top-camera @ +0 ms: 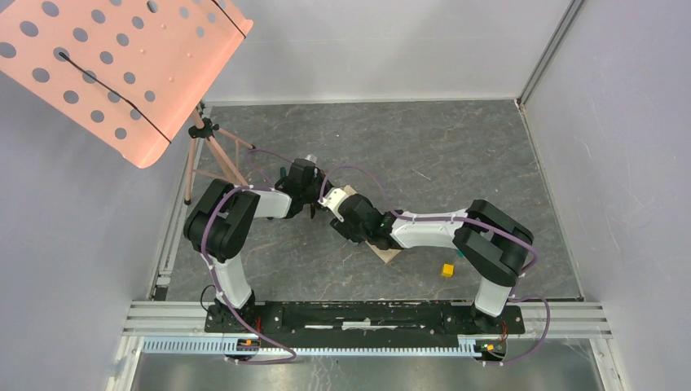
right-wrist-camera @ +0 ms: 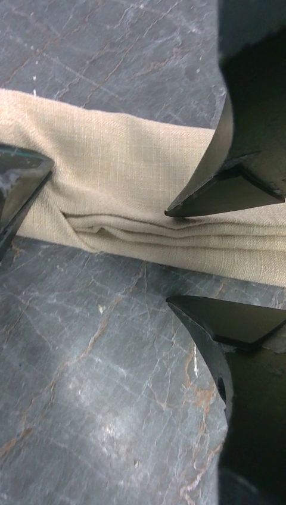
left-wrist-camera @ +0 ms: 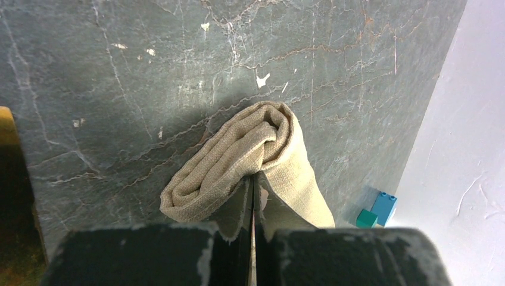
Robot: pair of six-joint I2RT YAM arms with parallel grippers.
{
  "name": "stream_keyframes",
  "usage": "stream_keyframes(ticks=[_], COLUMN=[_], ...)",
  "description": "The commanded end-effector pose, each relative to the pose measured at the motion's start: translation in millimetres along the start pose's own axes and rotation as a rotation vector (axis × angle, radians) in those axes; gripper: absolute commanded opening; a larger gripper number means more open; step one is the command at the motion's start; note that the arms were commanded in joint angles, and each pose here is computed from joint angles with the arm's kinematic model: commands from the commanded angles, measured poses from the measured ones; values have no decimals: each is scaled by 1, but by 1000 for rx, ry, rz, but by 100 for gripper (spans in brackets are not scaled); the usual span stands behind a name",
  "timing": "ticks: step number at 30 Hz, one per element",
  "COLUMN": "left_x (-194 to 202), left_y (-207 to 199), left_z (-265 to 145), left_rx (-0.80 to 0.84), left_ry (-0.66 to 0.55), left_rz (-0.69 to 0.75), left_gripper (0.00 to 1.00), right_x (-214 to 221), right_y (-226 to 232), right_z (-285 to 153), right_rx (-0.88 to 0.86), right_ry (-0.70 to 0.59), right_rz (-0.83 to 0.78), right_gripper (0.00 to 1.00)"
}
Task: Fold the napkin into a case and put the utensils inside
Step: Pick up the smaller rectangle-folded napkin from the center of the board.
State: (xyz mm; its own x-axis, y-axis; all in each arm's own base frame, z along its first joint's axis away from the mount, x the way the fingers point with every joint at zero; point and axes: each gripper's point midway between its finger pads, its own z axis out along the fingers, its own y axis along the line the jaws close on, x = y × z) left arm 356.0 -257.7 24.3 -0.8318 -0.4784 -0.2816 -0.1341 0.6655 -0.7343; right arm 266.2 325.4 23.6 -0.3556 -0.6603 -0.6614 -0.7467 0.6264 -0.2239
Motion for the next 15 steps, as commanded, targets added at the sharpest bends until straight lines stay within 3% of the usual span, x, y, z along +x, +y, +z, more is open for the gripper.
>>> stream_keyframes(ticks=[1, 6, 7, 11, 14, 15], left_x=[-7, -7, -7, -7, -16, -22], left_y=[16, 16, 15, 5, -13, -24], left_z=[1, 1, 1, -3, -20, -30], left_rx=[-43, -41, -39, -4, 27, 37], left_ry=[-40, -40, -39, -33, -50, -69], left_rz=[53, 56, 57, 79, 115, 134], left_gripper=[2, 2, 2, 4, 14, 19], right_x=[20, 24, 24, 22, 15, 14], right_y=[-20, -20, -20, -17, -14, -13], right_z=[-3, 0, 1, 3, 2, 1], right_rx=[113, 134, 131, 121, 106, 103], right_ry=[93, 117, 121, 111, 78, 70], right_rz=[-22, -6, -6, 11, 47, 61], right_gripper=[57, 54, 50, 14, 1, 1])
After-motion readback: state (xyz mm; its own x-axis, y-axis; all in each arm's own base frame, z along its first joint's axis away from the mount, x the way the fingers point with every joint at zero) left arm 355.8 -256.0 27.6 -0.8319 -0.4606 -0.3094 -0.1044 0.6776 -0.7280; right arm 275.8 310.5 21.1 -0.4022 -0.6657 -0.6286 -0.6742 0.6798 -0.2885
